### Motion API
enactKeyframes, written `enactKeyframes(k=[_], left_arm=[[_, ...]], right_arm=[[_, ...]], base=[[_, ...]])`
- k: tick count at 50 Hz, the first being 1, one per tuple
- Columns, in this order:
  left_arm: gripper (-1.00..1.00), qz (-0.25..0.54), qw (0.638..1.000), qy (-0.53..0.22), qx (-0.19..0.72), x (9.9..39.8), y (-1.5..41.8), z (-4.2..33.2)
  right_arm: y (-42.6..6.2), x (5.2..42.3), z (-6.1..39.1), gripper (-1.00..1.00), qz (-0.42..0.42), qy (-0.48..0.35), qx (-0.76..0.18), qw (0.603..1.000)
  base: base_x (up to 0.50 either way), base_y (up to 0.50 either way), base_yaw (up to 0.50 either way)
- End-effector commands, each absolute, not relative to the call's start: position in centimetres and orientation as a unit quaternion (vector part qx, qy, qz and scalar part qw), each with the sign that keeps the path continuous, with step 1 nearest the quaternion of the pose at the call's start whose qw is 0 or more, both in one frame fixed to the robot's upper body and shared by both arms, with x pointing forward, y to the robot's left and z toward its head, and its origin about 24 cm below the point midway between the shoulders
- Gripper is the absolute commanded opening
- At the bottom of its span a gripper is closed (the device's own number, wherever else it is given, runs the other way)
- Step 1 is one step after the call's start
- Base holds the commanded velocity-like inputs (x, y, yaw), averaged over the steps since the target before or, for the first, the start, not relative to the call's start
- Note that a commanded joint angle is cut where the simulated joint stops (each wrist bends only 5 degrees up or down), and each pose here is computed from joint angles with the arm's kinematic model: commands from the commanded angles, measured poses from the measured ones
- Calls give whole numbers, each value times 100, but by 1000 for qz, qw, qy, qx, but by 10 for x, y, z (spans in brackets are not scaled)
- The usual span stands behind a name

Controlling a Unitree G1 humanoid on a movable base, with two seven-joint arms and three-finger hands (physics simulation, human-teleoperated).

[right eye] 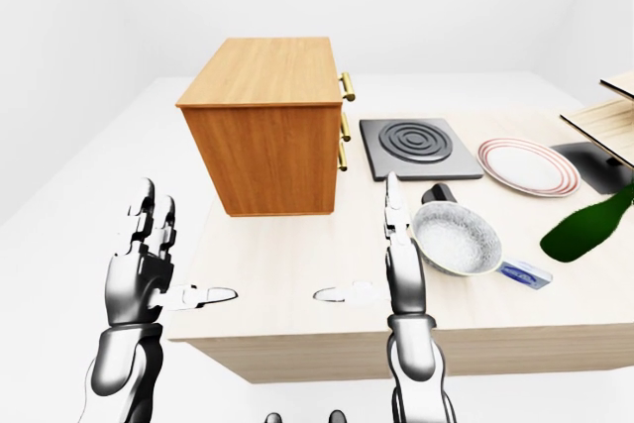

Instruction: Put the bowl on the top of the cabinet.

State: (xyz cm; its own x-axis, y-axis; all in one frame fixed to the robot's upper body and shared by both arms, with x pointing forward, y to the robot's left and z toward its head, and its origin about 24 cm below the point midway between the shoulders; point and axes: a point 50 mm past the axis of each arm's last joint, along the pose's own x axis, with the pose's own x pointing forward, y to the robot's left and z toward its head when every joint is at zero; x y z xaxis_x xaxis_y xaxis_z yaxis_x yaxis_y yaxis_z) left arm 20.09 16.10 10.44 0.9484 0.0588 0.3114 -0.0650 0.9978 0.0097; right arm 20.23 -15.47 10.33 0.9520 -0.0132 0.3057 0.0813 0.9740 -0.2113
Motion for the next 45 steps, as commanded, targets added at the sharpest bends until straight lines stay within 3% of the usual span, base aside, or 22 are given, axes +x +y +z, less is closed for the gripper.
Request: enactKeyframes(k=[1, 26, 45], left_arm=[[100, 25, 987, -156, 10, 201, 159, 104], [100, 18, 988, -154, 13, 202, 158, 103], [100, 18, 988, -152, 11, 203, 158, 102]], right_arm=[[-154, 202, 103, 100, -22, -153, -112, 982], [-154, 203, 102, 100, -22, -151, -109, 982], [-154, 205, 101, 100, -19, -149, -105, 983]], base=[[29, 0, 0], [29, 0, 0], [1, 0, 0]])
